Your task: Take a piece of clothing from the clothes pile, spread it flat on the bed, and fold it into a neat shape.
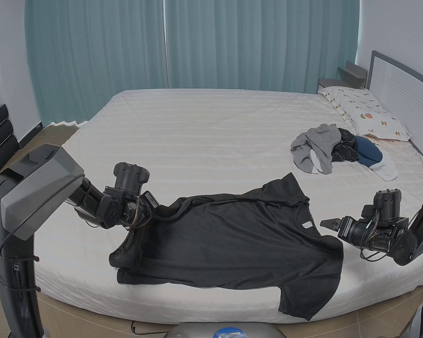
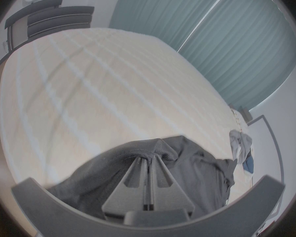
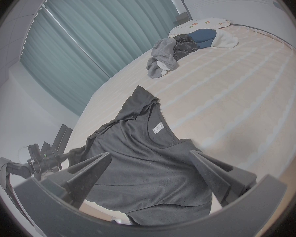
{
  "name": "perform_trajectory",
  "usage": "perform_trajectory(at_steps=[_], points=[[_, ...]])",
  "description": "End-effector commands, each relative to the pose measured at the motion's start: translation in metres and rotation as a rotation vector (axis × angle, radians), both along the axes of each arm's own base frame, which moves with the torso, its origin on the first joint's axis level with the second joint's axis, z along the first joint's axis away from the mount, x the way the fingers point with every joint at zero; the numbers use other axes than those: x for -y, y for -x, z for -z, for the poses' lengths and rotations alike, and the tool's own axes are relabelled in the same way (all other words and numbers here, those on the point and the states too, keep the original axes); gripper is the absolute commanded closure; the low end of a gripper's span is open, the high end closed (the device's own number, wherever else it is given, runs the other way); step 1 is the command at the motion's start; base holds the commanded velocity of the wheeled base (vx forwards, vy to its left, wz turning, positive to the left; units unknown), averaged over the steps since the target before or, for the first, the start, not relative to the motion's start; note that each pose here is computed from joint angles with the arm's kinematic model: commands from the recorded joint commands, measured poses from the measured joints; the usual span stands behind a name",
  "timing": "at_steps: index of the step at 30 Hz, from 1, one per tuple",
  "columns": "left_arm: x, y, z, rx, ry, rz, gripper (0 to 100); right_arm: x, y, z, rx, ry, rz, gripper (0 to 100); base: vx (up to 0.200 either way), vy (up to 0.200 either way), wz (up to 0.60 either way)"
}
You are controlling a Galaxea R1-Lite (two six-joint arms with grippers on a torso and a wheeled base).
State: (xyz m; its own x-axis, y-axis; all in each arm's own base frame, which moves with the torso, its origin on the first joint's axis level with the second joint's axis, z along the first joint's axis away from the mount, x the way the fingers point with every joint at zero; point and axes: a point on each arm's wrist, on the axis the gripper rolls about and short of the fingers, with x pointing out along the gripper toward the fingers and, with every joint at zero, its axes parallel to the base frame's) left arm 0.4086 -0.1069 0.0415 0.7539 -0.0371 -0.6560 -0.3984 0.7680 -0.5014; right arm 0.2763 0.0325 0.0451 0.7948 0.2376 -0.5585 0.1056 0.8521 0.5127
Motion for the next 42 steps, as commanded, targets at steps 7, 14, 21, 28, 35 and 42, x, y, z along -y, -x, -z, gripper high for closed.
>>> perform_trajectory(at_steps=[7,14,21,28,35,42], points=[[-0.062,-0.051,0.001,0.088,0.001,-0.139,100,-0.007,-0.013,-0.004,0.042,-0.002,-0.01,0,0.0,0.0,0.0],[-0.071,-0.058,0.01,0.087,0.025,-0.179,100,-0.014,-0.063,0.003,0.099,0.01,0.012,0,0.0,0.0,0.0],[-0.07,-0.058,0.019,0.063,0.057,-0.17,100,-0.025,-0.105,0.023,0.074,0.012,0.004,0,0.0,0.0,0.0],[-0.07,-0.055,0.017,0.057,0.078,-0.185,100,-0.067,-0.142,0.024,0.019,-0.104,0.005,0,0.0,0.0,0.0],[-0.066,-0.05,0.012,0.055,0.077,-0.175,100,-0.09,-0.158,0.044,-0.081,-0.122,0.014,0,0.0,0.0,0.0],[-0.067,-0.05,0.013,0.052,0.076,-0.177,100,-0.094,-0.188,0.065,-0.092,-0.068,0.089,0,0.0,0.0,0.0]])
